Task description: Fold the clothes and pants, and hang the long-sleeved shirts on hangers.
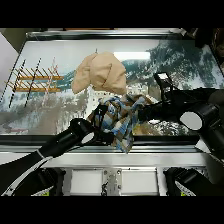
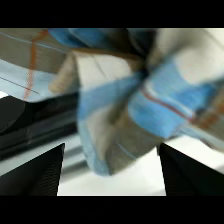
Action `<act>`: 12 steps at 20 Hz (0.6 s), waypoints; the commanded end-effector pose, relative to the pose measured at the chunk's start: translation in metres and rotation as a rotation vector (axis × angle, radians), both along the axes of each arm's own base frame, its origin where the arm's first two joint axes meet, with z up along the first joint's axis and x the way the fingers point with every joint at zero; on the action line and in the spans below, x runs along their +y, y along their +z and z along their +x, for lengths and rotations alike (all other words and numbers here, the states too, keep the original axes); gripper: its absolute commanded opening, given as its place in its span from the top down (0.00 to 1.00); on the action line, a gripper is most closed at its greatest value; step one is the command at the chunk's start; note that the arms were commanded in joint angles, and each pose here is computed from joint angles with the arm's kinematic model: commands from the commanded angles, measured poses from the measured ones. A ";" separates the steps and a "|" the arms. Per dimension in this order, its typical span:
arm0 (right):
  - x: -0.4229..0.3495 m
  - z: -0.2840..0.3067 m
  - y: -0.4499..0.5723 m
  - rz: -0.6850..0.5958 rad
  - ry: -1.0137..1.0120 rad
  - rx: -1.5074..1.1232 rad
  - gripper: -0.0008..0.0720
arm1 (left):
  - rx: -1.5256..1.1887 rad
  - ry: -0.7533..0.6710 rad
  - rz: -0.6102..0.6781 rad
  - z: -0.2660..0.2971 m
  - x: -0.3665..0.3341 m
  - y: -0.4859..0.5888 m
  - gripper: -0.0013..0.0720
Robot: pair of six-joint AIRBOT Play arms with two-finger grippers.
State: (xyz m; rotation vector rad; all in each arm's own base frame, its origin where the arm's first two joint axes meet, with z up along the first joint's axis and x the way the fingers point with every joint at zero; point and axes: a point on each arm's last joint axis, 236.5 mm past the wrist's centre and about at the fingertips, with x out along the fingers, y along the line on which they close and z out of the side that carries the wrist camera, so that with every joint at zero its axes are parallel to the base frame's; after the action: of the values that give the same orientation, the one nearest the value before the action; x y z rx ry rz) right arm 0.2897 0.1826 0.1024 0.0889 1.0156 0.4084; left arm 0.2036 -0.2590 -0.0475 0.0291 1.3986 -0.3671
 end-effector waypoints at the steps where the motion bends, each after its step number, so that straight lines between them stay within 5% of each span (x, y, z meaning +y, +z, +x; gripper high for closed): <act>1: 0.001 0.001 0.000 0.004 -0.002 -0.002 0.96 | 0.017 0.010 -0.033 0.022 -0.003 -0.021 0.15; 2: 0.001 0.000 0.000 0.007 -0.002 0.001 0.96 | 0.022 0.020 -0.042 0.028 -0.002 -0.026 0.40; 3: 0.003 0.000 -0.001 0.009 -0.001 0.007 0.96 | 0.013 0.039 -0.034 0.039 0.005 -0.028 0.80; 4: 0.004 0.000 -0.003 0.010 0.001 0.014 0.96 | -0.010 0.049 -0.020 0.056 0.017 -0.025 0.96; 11: 0.045 0.039 -0.011 0.196 -0.101 0.009 0.96 | -0.332 0.222 -0.110 0.222 0.108 0.087 0.95; 12: 0.048 0.046 -0.014 0.211 -0.119 0.005 0.96 | -0.321 0.241 -0.098 0.228 0.118 0.088 0.60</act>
State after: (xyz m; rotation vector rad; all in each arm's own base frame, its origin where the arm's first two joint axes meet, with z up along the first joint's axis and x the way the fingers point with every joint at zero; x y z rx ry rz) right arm 0.3137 0.2165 0.0893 0.2406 1.0140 0.4224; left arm 0.3932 -0.1768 0.0137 -0.1376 1.1200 -0.2549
